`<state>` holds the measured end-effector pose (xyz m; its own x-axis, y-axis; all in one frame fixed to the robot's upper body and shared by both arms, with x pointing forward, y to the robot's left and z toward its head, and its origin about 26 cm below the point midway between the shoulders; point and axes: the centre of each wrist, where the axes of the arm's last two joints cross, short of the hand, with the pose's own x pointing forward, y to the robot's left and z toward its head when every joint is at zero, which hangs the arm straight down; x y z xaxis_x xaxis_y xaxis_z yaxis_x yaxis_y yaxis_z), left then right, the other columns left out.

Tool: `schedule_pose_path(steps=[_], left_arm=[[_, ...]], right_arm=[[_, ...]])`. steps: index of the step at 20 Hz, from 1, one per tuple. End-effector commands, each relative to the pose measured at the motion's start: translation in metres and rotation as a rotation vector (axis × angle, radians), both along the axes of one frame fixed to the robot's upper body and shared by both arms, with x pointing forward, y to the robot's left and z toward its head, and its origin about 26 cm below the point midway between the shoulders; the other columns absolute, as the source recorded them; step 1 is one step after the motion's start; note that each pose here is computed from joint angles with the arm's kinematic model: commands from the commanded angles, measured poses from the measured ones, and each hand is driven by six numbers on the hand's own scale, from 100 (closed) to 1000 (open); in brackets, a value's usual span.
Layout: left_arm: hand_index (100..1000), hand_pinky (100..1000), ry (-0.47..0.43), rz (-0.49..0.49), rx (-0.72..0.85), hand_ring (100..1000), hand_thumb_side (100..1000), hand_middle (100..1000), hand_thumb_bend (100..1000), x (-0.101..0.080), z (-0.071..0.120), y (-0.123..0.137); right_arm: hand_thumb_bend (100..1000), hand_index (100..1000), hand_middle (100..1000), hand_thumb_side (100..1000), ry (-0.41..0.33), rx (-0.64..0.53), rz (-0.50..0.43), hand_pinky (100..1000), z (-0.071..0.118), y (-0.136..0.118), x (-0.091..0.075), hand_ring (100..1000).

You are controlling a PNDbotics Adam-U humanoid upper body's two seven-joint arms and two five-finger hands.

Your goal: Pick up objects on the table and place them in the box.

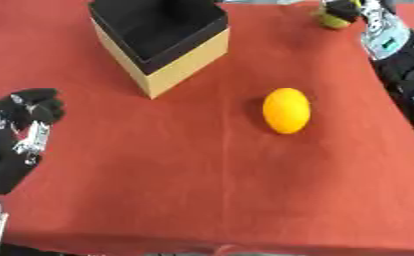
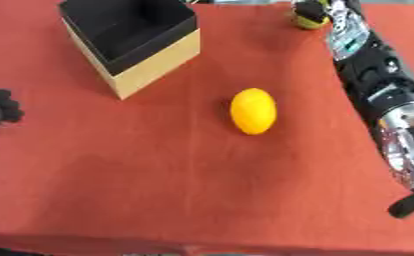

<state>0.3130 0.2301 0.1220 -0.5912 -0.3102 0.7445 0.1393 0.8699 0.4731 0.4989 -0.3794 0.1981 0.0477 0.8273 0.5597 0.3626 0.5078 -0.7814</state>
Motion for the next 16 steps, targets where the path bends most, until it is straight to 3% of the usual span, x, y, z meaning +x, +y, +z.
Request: schedule_pose_path(steps=[1,3,16], left_arm=[[764,648,-0.038,-0.005,0.007,622,648,595,100,-0.001,0.009,0.000],[764,648,-0.038,-0.004,0.008,622,648,596,100,-0.001,0.009,0.000],[765,650,-0.031,-0.005,0.006,622,651,596,100,-0.001,0.007,0.000]], right_arm=[[100,927,930,415,-0.015,-0.043,-0.049,878,0.017,-0.014,-0.003,961],[100,927,925,356,0.009,-0.059,-0.074,876,0.015,-0.016,-0.004,956],[100,897,880,282,0.074,-0.076,-0.105,845,0.005,-0.019,-0.006,925]])
